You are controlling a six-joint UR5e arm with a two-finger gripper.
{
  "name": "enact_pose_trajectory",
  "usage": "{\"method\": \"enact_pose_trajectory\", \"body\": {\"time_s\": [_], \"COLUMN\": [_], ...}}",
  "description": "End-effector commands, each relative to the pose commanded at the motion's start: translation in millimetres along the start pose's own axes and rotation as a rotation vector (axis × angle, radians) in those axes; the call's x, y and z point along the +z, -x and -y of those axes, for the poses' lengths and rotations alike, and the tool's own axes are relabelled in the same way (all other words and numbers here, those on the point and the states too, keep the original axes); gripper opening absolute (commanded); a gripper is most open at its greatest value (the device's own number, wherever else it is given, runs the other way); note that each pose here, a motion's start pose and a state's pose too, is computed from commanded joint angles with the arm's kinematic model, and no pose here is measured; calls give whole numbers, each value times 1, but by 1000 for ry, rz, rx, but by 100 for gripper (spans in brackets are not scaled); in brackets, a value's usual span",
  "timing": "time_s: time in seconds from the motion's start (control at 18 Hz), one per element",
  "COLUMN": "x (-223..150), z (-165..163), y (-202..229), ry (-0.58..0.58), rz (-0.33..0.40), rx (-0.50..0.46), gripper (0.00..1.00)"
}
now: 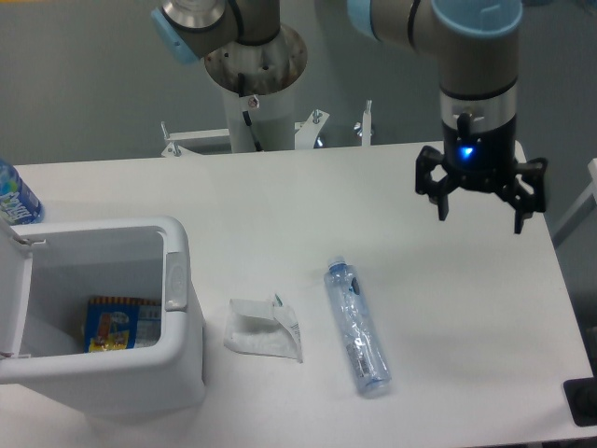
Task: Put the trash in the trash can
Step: 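Move the gripper from its start pose toward the white tissue, then lower the open gripper onto the crumpled white tissue and close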
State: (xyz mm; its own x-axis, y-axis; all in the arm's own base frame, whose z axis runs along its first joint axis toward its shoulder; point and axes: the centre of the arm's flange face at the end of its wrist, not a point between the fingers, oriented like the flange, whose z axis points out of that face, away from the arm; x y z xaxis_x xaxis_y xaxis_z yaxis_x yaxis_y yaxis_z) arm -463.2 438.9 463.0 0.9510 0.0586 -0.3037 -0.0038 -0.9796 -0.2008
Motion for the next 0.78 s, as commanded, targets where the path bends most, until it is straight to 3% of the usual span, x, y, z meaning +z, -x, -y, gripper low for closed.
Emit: {"method": "enact_pose_trajectory", "body": {"time_s": [0.22, 0.5, 0.78], "x": [33, 75, 106], "z": [35, 68, 62], "y": [-37, -93, -140], "ry": [-19, -8, -37], "rz": [-25, -122, -266], "rx": [-33, 16, 11], "gripper": [100, 100, 100]}}
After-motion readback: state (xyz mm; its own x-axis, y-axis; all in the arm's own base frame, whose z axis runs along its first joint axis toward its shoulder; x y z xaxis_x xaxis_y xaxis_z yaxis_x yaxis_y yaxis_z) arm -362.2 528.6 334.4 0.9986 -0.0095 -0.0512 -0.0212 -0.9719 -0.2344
